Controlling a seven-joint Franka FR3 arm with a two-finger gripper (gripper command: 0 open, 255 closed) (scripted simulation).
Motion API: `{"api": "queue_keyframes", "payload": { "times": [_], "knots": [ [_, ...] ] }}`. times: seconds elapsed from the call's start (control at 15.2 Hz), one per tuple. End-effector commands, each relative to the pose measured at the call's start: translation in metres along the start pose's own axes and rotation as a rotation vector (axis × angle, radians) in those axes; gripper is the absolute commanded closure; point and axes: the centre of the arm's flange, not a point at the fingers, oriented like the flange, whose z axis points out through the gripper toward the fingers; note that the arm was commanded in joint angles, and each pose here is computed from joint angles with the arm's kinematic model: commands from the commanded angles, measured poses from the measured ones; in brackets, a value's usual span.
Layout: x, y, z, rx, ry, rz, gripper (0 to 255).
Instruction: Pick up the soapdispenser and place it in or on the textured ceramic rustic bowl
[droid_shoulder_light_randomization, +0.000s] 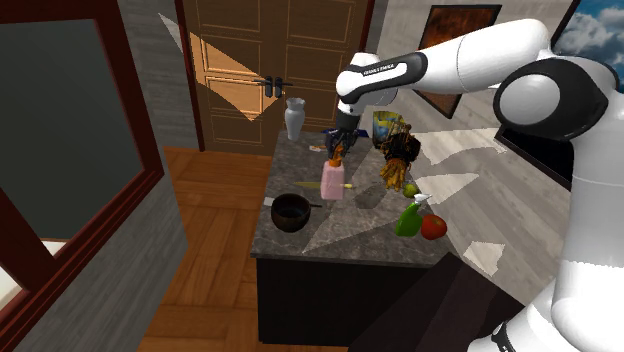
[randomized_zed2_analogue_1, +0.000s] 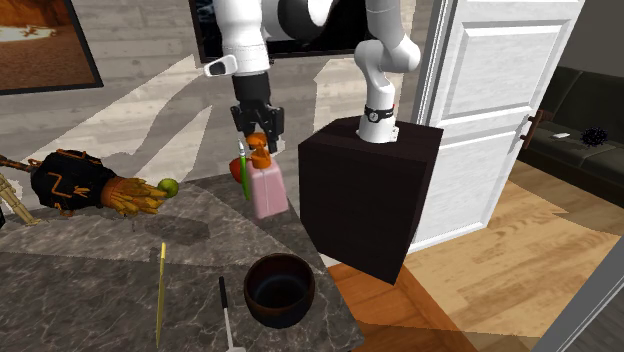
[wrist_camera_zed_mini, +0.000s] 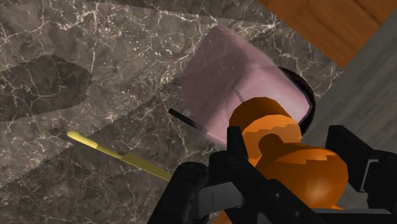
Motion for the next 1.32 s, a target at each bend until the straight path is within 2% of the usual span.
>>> {"api": "queue_keyframes", "payload": {
  "times": [0.0,0.53,1.25],
  "knots": [
    [0.016,-0.018,-0.009,0.000,0.000,0.001,255],
    [0.082,-0.102,-0.045,0.000,0.000,0.001,255],
    [0.081,-0.095,0.013,0.000,0.000,0.001,255]
  ]
}}
